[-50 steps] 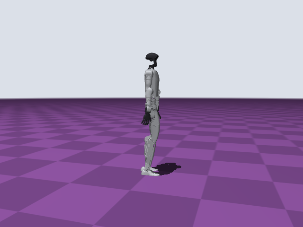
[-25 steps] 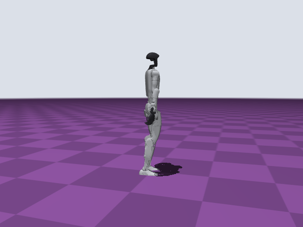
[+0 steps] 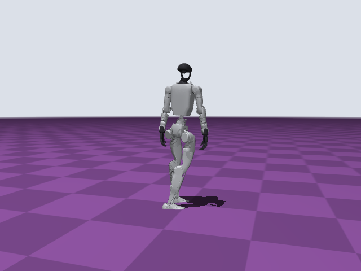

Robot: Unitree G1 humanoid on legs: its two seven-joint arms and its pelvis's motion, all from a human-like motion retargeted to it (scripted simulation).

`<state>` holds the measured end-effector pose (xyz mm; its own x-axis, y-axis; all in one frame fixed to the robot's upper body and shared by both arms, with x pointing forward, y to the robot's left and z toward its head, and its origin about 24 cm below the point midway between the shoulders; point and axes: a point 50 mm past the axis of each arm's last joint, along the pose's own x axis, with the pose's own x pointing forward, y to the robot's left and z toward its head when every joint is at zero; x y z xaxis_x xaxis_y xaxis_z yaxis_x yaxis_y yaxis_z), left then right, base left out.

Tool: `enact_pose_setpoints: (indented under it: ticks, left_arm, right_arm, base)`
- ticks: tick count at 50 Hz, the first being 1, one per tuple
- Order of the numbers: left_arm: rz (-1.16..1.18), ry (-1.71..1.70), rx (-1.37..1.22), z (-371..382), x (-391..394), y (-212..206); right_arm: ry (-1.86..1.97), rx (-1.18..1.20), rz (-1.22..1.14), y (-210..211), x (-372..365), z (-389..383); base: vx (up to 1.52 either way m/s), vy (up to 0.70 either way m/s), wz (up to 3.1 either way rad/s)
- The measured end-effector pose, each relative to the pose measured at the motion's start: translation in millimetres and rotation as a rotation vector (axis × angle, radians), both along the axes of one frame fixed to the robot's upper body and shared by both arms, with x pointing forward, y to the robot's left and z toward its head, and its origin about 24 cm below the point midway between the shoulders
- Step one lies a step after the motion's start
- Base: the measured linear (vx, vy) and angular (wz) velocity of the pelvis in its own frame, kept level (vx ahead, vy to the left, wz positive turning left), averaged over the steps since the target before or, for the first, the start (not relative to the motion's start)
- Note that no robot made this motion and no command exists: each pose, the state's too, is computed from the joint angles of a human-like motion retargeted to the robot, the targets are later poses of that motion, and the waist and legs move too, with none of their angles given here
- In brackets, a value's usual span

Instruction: In place motions

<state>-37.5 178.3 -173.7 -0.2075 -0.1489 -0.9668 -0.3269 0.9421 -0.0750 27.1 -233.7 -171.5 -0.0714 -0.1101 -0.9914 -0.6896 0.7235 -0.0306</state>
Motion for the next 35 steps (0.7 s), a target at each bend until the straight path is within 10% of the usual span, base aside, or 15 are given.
enact_pose_setpoints:
  ticks: [14,23,35]
  left_arm:
    - [0.030,0.010,0.016,0,-9,-5]
    - [-0.079,-0.119,0.042,-3,35,7]
    - [-0.204,-0.236,0.090,1,79,36]
  right_arm:
    - [-0.120,0.321,0.112,68,46,-3]
    - [0.069,0.139,0.282,39,-2,-7]
    - [0.095,0.005,-0.159,-5,-28,2]
  base:
    - [0.03,-0.05,-0.29]
    - [0.10,-0.07,-0.86]
    - [0.02,-0.10,-1.08]
